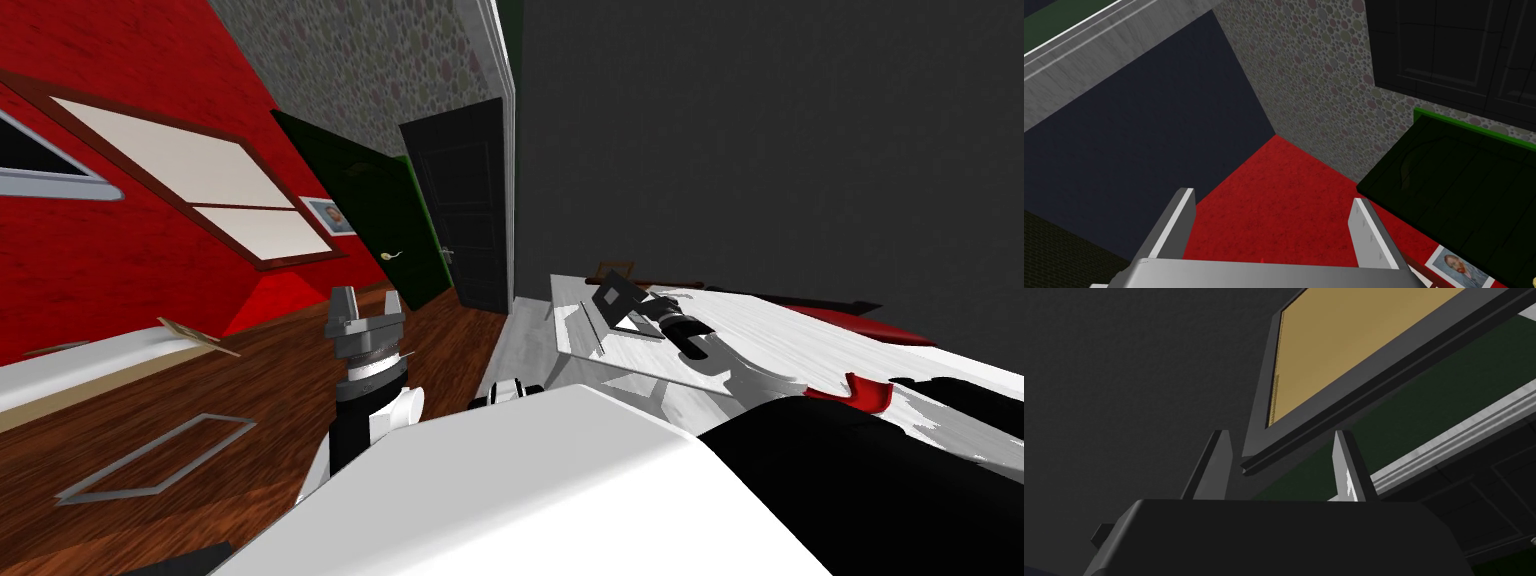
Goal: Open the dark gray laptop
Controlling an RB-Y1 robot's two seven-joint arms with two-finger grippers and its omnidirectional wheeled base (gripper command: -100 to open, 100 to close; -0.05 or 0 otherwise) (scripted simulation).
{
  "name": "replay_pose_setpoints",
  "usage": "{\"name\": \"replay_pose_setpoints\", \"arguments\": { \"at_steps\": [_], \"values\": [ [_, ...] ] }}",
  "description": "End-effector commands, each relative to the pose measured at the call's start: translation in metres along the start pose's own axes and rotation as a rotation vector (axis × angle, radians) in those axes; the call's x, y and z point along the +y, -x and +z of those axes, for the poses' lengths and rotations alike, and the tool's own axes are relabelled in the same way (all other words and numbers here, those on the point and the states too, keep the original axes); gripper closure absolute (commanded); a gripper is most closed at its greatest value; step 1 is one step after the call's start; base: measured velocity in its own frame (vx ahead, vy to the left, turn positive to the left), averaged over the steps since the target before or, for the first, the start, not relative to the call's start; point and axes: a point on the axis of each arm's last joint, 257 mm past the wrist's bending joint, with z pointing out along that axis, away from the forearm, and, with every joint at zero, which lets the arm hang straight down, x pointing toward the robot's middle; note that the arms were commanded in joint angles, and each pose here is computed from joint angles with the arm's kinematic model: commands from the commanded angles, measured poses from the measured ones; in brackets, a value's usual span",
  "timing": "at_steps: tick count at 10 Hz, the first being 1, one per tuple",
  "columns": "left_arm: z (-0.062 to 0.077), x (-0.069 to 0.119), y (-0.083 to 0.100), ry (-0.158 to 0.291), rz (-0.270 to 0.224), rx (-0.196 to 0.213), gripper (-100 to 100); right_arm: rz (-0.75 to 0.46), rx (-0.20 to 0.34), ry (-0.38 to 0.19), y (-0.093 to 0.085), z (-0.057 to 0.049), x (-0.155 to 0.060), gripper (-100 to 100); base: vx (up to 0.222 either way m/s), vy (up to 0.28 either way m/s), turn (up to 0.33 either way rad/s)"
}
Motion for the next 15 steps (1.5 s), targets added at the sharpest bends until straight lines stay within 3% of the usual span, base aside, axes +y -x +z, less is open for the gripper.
{"name": "replay_pose_setpoints", "arguments": {
  "at_steps": [1, 2, 3, 10, 11, 12, 15],
  "values": [
    [0.000, 0.000, 0.000, 0.000, 0.000, 0.000, 0, 0.109, 0.022, -0.001, -0.012, 0.002, 0.001, 100, -0.051, -0.060, 0.012],
    [0.000, 0.000, 0.000, 0.000, 0.000, 0.000, 0, 0.080, 0.006, 0.000, -0.005, 0.003, 0.000, 100, -0.019, -0.027, 0.007],
    [0.000, 0.000, 0.000, 0.000, 0.000, 0.000, 0, 0.171, 0.009, -0.004, -0.010, 0.006, 0.006, 100, -0.048, -0.068, 0.009],
    [0.000, 0.000, 0.000, 0.000, 0.000, 0.000, 0, 0.498, 0.034, -0.008, -0.037, 0.011, 0.041, 100, -0.064, -0.105, 0.016],
    [0.000, 0.000, 0.000, 0.000, 0.000, 0.000, 0, 0.468, 0.012, -0.017, -0.027, 0.014, 0.030, 100, -0.032, -0.039, 0.003],
    [0.000, 0.000, 0.000, 0.000, 0.000, 0.000, 0, 0.559, 0.014, -0.014, -0.034, 0.013, 0.046, 100, -0.030, -0.070, -0.033],
    [0.000, 0.000, 0.000, 0.000, 0.000, 0.000, 0, 0.683, 0.021, -0.008, -0.044, 0.012, 0.073, 100, -0.035, -0.097, -0.020]
  ]
}}
